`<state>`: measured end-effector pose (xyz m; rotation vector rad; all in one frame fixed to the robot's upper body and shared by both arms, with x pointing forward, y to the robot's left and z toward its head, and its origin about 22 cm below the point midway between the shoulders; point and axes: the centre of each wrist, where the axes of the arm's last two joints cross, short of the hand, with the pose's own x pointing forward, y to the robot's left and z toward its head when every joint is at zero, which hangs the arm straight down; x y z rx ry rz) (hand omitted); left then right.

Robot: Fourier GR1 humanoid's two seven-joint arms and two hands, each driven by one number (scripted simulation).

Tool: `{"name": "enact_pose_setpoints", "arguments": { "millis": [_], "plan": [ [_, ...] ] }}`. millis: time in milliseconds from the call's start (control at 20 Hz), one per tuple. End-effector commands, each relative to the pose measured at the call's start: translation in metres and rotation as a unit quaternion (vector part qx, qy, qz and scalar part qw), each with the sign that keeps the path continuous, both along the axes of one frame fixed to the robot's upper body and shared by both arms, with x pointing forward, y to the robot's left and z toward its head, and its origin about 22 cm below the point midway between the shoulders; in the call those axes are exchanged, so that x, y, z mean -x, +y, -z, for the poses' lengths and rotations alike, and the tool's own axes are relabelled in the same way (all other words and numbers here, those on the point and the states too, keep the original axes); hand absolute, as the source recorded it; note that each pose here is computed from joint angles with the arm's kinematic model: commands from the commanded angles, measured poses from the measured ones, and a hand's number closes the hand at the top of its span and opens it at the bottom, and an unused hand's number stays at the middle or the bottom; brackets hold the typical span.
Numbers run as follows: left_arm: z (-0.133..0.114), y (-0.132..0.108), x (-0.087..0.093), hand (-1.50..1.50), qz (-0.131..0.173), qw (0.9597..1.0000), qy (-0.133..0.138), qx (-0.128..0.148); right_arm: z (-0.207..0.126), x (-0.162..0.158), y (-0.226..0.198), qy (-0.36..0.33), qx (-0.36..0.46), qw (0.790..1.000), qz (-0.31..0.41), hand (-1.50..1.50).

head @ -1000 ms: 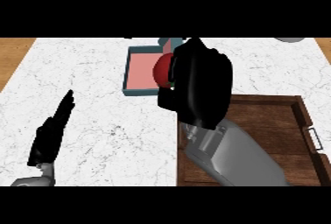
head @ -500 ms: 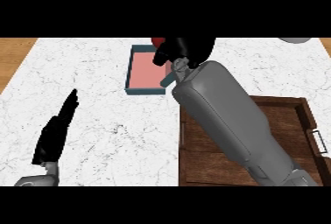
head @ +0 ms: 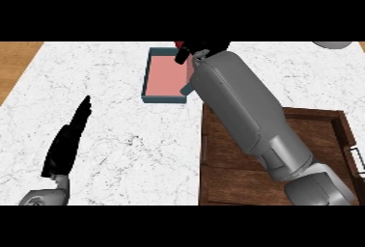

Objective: Pick the tomato from the tray and place it in the cardboard box

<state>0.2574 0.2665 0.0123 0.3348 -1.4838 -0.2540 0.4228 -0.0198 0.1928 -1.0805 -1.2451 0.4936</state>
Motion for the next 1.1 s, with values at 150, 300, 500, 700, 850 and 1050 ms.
{"name": "enact_pose_setpoints", "arguments": {
  "millis": [150, 300, 500, 700, 850, 1050],
  "plan": [
    [-0.013, 0.004, -0.008, 0.0, 0.016, 0.9998, -0.013, -0.005, 0.031, -0.018, -0.013, 0.017, -0.066, 0.995, 0.068, -1.5],
    [-0.012, -0.007, -0.011, 0.0, 0.006, 1.0, -0.002, -0.003, 0.033, -0.022, -0.016, 0.001, -0.072, 0.996, 0.054, -1.5],
    [-0.005, -0.006, -0.001, 0.0, 0.022, 0.9997, -0.015, 0.0, 0.036, -0.023, -0.019, -0.058, -0.12, 0.989, 0.066, -1.5],
    [-0.004, -0.004, 0.0, 0.0, 0.008, 0.9999, -0.004, 0.008, 0.037, -0.023, -0.024, -0.169, -0.172, 0.965, 0.104, -1.5],
    [-0.01, 0.005, -0.006, 0.0, -0.001, 1.0, -0.005, -0.001, 0.036, -0.023, -0.032, -0.218, -0.212, 0.946, 0.112, -1.5],
    [0.0, 0.009, 0.009, 0.0, -0.007, 0.9999, 0.008, -0.001, 0.023, -0.021, -0.033, -0.264, -0.277, 0.915, 0.127, -1.5]
  ]
}}
